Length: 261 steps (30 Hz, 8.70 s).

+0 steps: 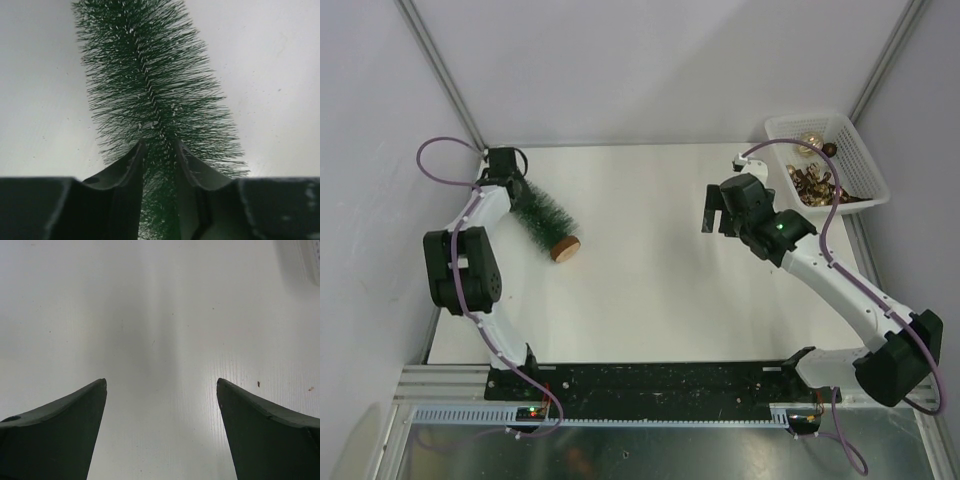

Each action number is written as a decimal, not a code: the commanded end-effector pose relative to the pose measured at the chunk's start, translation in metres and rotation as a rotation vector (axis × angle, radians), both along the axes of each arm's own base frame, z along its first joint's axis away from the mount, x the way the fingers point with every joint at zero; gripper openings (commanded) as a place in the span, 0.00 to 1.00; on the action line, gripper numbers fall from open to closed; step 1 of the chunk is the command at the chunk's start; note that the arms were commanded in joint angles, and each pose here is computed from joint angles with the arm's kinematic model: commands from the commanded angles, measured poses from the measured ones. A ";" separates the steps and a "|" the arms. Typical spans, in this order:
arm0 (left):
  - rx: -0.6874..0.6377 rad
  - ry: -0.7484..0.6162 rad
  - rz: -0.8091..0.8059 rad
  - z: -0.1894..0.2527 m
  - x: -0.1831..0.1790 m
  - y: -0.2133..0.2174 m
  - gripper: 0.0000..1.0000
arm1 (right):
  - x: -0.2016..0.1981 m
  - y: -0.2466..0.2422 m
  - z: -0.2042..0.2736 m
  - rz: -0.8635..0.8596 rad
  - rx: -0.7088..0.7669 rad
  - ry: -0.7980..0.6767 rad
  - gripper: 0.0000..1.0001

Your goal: Decorate the small christmas tree

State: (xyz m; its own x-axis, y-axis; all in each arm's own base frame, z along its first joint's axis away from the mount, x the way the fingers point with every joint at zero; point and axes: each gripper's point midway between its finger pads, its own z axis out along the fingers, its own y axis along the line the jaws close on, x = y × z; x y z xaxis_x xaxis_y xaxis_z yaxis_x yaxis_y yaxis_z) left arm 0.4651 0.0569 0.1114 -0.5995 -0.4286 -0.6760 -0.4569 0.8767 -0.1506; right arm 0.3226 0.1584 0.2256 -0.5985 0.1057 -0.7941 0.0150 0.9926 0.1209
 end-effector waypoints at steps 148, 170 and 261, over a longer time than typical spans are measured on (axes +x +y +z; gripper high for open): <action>-0.311 -0.276 -0.992 0.144 -0.097 -0.228 1.00 | 0.164 -0.220 -0.028 -0.541 0.077 -0.055 0.97; -0.277 -0.271 -0.974 0.137 -0.096 -0.218 1.00 | 0.167 -0.190 -0.125 -0.514 0.129 0.177 0.92; -0.251 -0.238 -0.987 0.109 -0.082 -0.218 1.00 | 0.245 -0.159 -0.182 -0.453 0.024 0.184 0.58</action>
